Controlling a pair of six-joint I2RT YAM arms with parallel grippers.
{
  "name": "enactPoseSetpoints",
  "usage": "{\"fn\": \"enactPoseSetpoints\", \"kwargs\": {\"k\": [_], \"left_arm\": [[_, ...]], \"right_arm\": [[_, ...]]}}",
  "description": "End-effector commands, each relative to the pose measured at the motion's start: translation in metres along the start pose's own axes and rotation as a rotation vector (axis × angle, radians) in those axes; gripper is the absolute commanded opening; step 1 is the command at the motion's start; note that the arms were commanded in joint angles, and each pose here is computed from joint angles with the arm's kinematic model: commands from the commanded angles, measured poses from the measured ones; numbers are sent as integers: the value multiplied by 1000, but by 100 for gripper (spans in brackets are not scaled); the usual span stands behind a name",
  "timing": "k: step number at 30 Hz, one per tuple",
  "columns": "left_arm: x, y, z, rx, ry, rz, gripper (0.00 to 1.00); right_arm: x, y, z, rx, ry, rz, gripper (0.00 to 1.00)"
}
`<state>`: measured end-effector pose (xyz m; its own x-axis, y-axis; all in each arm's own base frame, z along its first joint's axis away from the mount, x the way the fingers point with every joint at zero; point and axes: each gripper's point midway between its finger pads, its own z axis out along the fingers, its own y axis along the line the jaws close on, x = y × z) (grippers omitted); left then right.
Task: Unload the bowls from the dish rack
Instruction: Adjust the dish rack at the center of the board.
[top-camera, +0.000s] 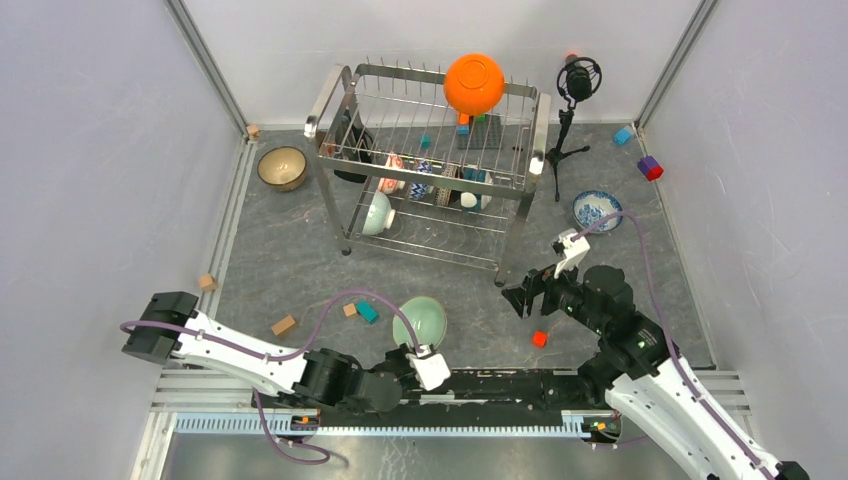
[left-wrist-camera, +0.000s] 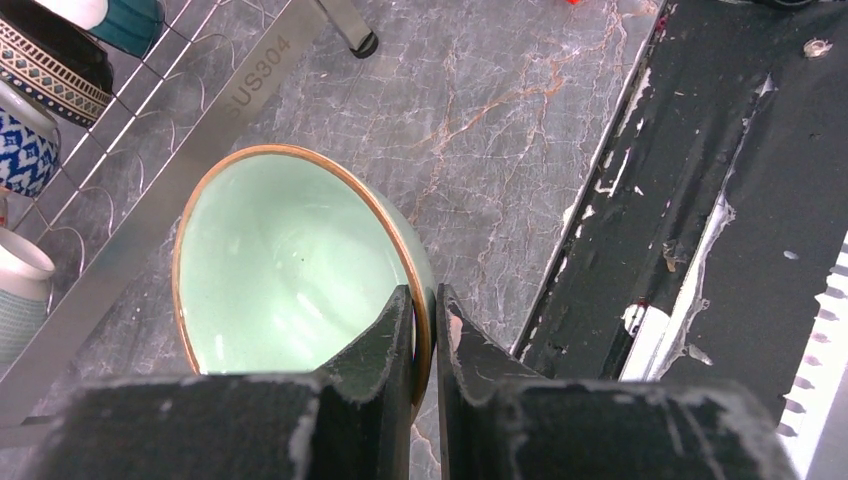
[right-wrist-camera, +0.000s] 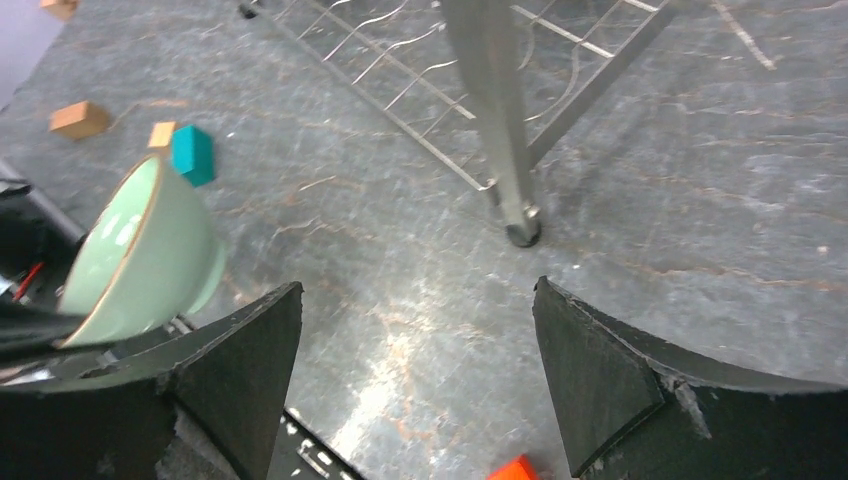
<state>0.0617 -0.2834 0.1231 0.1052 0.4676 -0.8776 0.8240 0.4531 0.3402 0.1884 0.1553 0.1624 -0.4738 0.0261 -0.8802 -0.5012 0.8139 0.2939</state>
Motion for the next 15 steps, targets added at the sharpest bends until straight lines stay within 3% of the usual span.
{"fn": "enactPoseSetpoints", "kwargs": {"k": [1, 9, 15], "left_arm": [[-42, 5, -4, -4, -90, -2, 2], [-44, 2, -6, 47, -52, 120, 2], [-37, -20, -6, 184, -39, 244, 2]], "right_arm": [[26, 21, -11, -128, 87, 45, 90], [53, 16, -6, -138, 136, 45, 89], [64, 20, 1, -169, 164, 57, 87]]}}
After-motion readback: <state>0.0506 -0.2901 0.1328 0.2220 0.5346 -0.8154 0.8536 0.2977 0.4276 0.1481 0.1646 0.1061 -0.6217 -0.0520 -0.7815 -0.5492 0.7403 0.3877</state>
